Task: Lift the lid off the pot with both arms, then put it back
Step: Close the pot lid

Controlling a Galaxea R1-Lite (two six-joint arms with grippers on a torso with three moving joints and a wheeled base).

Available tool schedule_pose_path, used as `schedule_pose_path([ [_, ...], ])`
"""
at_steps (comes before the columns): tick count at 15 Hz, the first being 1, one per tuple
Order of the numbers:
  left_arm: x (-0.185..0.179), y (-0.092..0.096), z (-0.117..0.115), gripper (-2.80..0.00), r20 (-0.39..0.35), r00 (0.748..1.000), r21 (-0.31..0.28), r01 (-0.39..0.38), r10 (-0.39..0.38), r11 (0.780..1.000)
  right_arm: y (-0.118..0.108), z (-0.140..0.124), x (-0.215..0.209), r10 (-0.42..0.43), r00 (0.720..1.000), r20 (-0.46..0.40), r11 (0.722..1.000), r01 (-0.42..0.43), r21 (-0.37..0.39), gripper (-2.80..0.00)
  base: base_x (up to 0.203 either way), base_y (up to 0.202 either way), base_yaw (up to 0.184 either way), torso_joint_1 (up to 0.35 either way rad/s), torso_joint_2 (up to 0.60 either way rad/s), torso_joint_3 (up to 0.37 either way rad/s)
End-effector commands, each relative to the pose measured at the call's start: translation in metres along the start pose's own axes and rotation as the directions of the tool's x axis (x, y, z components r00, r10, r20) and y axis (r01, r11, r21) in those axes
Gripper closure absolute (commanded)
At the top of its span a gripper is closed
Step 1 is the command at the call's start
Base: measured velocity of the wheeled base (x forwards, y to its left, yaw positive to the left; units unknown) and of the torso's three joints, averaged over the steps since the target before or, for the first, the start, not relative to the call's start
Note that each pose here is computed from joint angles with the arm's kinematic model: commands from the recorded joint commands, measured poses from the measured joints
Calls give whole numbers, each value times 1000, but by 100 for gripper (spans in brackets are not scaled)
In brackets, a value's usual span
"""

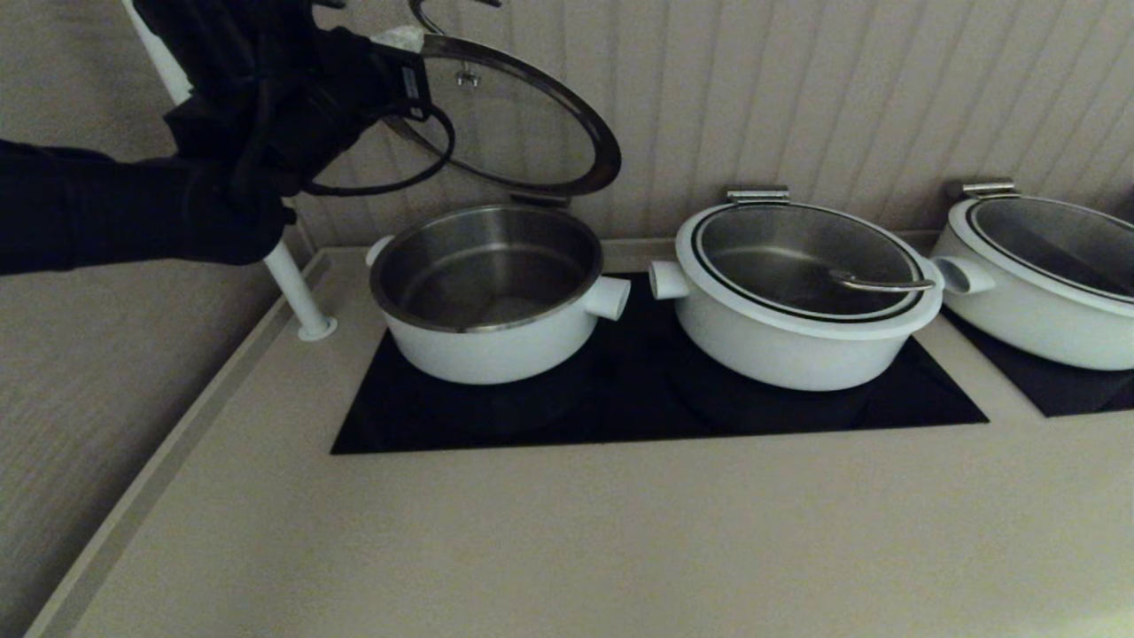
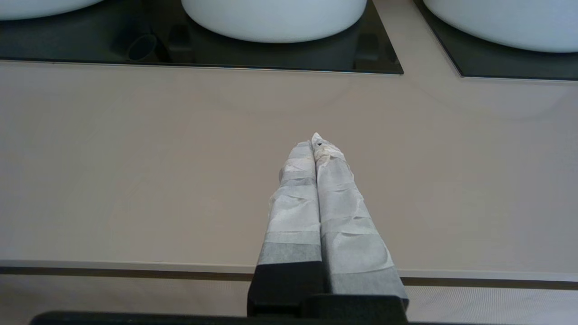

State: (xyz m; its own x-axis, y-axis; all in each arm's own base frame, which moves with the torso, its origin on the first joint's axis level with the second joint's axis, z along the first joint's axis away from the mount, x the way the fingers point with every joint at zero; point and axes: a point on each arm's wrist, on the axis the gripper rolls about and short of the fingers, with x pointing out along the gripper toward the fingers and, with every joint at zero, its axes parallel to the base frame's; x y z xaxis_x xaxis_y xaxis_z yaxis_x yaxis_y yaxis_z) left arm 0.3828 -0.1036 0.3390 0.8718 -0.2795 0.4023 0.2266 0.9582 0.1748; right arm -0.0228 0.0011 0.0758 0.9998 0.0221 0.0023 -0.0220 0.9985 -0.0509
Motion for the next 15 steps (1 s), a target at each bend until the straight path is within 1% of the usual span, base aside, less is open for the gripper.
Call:
schedule_pose_path([
  [1, -4, 3, 13, 0, 24, 1000, 3, -7, 7, 1000, 0, 0, 0, -1, 1000, 1, 1000, 1, -1, 0, 0, 0, 0, 0, 0, 0],
  [4, -11, 9, 23, 0, 3, 1000, 6, -13, 13, 1000, 0, 0, 0, -1, 1000, 1, 1000, 1, -1, 0, 0, 0, 0, 0, 0, 0],
  [8, -19, 15, 40, 0, 18, 1000, 11, -25, 25, 1000, 0, 0, 0, -1, 1000, 1, 1000, 1, -1, 0, 0, 0, 0, 0, 0, 0],
  [12, -25, 24, 49, 0, -14, 999, 20, -38, 38, 999, 0, 0, 0, 1, 1000, 1, 1000, -1, 0, 0, 0, 0, 0, 0, 0, 0],
  [15, -30, 25, 56, 0, -35, 999, 20, -34, 35, 999, 0, 0, 0, -1, 1000, 1, 1000, 1, -1, 0, 0, 0, 0, 0, 0, 0],
])
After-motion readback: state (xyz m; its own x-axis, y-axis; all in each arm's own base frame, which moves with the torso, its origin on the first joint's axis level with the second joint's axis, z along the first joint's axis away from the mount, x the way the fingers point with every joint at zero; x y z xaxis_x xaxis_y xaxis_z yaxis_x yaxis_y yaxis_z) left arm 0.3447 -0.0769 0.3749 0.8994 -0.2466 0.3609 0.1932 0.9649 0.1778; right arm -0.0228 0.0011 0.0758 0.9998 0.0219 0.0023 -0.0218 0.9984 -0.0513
